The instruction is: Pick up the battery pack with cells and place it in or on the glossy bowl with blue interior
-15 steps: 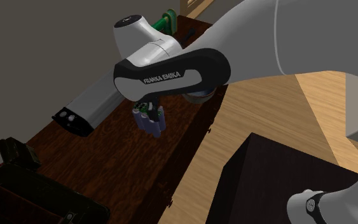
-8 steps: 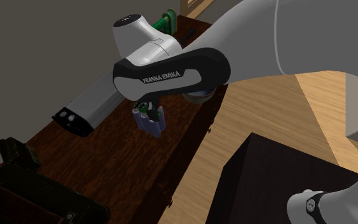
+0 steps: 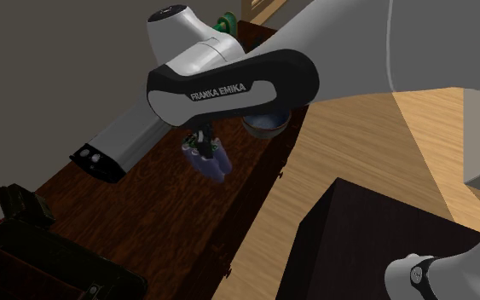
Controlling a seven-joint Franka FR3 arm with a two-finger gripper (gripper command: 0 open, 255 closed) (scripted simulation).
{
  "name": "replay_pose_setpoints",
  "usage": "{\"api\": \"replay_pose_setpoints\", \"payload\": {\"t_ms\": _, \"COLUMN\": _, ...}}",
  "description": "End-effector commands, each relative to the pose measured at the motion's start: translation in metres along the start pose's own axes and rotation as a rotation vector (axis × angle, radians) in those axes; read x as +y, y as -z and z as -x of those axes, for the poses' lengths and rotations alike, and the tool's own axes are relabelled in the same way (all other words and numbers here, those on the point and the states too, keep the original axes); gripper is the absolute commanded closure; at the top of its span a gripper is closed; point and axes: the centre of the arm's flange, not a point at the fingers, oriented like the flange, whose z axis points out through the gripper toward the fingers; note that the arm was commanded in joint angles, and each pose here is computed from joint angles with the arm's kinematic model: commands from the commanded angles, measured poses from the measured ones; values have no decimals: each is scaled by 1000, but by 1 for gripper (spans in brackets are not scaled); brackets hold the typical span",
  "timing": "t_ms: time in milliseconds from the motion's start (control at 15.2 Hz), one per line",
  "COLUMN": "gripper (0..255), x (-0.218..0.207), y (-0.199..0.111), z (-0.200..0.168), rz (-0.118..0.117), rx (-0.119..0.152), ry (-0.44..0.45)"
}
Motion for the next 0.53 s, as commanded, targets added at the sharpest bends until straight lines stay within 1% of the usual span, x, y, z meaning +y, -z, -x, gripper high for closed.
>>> {"api": "replay_pose_setpoints", "payload": {"t_ms": 0, "gripper": 255, "x": -2, "y": 11, "z": 1, "rz": 1, "rx": 0, "ry": 0}}
{"api": "replay_pose_setpoints", "payload": {"t_ms": 462, "gripper": 255, "x": -5, "y": 47, "z": 4, "rz": 1, "rx": 0, "ry": 0}}
